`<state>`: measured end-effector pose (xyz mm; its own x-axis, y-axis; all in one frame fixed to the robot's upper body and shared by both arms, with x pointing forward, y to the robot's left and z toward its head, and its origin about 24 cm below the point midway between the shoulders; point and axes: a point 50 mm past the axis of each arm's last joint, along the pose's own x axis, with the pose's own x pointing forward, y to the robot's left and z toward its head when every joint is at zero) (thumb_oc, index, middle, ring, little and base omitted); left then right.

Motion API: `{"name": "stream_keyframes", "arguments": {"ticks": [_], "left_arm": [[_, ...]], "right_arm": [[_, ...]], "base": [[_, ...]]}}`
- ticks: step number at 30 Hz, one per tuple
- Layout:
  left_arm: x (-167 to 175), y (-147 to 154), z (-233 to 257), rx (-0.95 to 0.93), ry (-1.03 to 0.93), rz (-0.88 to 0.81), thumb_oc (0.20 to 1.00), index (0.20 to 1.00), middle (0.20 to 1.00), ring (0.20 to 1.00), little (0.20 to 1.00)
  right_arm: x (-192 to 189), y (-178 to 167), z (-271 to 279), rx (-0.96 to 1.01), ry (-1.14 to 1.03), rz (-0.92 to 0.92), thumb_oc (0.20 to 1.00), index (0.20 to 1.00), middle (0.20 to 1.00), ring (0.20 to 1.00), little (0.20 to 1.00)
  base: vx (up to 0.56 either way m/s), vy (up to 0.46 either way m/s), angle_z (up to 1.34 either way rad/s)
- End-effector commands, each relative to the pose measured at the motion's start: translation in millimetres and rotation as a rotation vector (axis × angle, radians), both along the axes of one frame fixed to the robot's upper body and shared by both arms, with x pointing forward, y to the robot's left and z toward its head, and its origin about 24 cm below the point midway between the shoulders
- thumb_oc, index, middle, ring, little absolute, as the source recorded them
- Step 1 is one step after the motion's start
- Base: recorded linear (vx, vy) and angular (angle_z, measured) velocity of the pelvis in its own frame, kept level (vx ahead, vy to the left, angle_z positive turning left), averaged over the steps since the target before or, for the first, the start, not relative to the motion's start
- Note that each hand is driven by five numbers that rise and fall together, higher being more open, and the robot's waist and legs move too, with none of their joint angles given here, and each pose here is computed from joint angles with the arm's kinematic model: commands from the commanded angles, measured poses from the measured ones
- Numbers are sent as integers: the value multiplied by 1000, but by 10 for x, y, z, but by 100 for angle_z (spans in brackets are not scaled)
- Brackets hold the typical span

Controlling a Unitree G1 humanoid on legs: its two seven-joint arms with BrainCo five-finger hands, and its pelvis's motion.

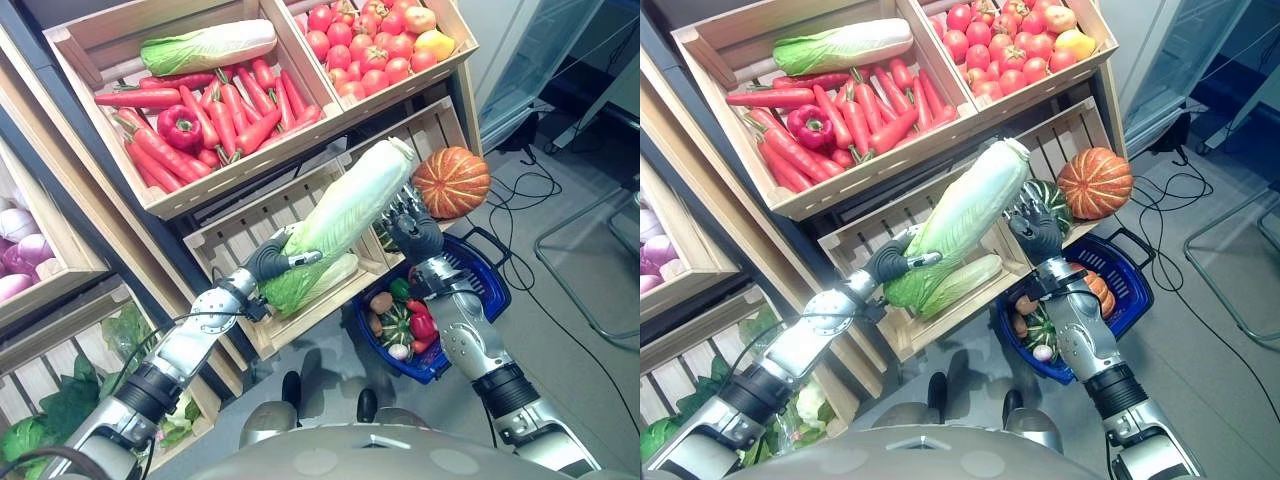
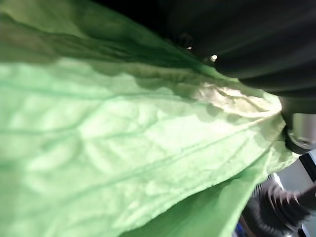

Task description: Pick up fruits and vegetables into the basket

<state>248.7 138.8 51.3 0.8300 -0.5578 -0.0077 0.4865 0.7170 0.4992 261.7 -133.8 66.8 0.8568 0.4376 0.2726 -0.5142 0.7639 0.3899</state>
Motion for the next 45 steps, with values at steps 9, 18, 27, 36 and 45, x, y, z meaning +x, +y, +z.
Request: {"name": "stream_keyframes", "arguments": {"ticks": [9, 18, 27, 36, 45], "left_arm": [[113, -114, 343, 51, -254, 13, 200, 200, 200, 200, 200], [78, -30, 309, 62, -268, 68, 200, 200, 200, 200, 200], [64, -108, 235, 91, -179, -26, 200, 200, 200, 200, 200], [64, -197, 204, 175, -98, -166, 200, 200, 200, 200, 200], [66, -220, 251, 179, -91, -205, 200, 200, 200, 200, 200]], "right_arm": [[29, 127, 199, -7, -84, -33, 1000, 1000, 1000, 1000, 1000], [11, 107, 186, 24, -65, -98, 1000, 1000, 1000, 1000, 1000], [18, 167, 262, 65, -92, -24, 1000, 1000, 1000, 1000, 1000], [14, 221, 297, 96, -112, 48, 1000, 1000, 1000, 1000, 1000], [4, 252, 279, 99, -98, 84, 200, 200, 200, 200, 200]], "base": [[-5, 0, -2], [0, 0, 0], [0, 0, 0], [0, 0, 0], [0, 0, 0]]}}
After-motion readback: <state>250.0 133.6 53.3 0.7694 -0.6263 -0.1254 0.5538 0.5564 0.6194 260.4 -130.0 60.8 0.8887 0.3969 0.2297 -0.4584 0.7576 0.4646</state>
